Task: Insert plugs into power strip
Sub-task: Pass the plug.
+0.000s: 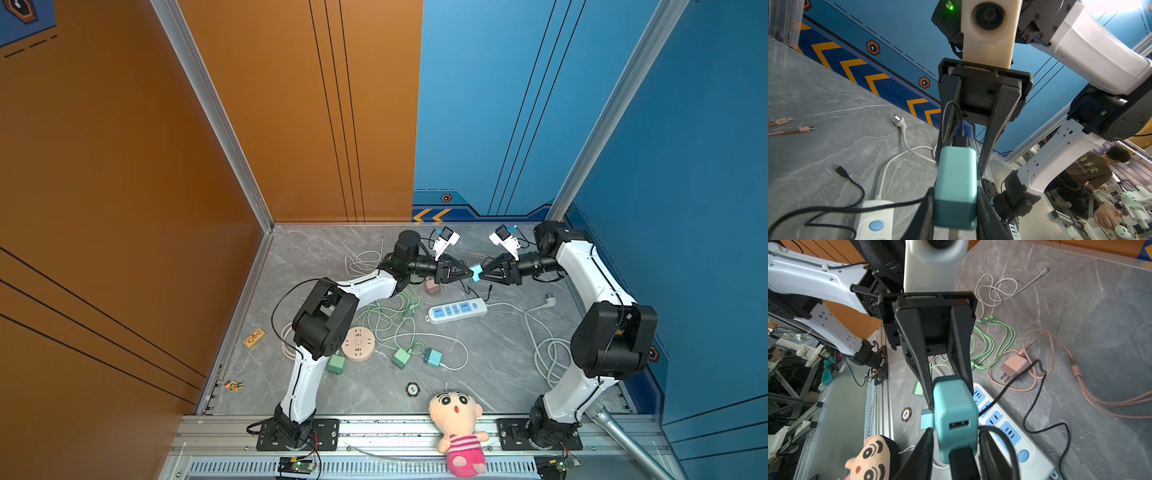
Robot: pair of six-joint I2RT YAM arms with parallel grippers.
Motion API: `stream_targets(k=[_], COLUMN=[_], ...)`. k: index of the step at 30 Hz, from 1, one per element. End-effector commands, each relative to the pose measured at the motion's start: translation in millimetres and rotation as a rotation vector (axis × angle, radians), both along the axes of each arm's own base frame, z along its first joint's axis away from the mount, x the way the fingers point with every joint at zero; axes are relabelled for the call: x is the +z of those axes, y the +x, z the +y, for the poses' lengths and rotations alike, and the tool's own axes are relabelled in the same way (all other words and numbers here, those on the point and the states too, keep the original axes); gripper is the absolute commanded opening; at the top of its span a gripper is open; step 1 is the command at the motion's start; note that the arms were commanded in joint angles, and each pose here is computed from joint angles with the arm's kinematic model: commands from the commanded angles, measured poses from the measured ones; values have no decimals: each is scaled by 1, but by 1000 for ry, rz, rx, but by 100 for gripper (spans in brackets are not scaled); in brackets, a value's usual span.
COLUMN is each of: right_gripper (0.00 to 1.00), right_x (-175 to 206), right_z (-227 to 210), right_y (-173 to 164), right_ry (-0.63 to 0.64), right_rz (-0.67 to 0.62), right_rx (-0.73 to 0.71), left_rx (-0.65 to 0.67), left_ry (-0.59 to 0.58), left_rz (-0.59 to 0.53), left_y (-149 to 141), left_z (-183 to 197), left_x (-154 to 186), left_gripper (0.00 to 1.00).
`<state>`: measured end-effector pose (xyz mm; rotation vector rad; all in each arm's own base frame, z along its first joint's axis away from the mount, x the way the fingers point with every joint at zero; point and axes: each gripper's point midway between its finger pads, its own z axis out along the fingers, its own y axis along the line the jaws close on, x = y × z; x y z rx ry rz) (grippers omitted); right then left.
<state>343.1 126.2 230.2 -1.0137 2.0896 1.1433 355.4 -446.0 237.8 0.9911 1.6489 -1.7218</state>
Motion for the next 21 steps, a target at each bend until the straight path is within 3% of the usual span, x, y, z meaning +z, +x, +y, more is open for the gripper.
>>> stream_targets(k=[1, 10, 21], right_gripper=[39, 30, 29], right_x=[2, 4, -10], right_z=[13, 15, 23], right_y=[-18, -12, -10], right_ry=[23, 47, -13], right_rz=[-1, 6, 54], right_rx=[71, 69, 85], left_rx=[-6, -16, -42], left_ry=[-18, -20, -22], left_rz=[-29, -39, -45], left_y=[1, -4, -10], left_z=[-5, -5, -14], left_x=[4, 7, 4], left_gripper=[7, 7, 6])
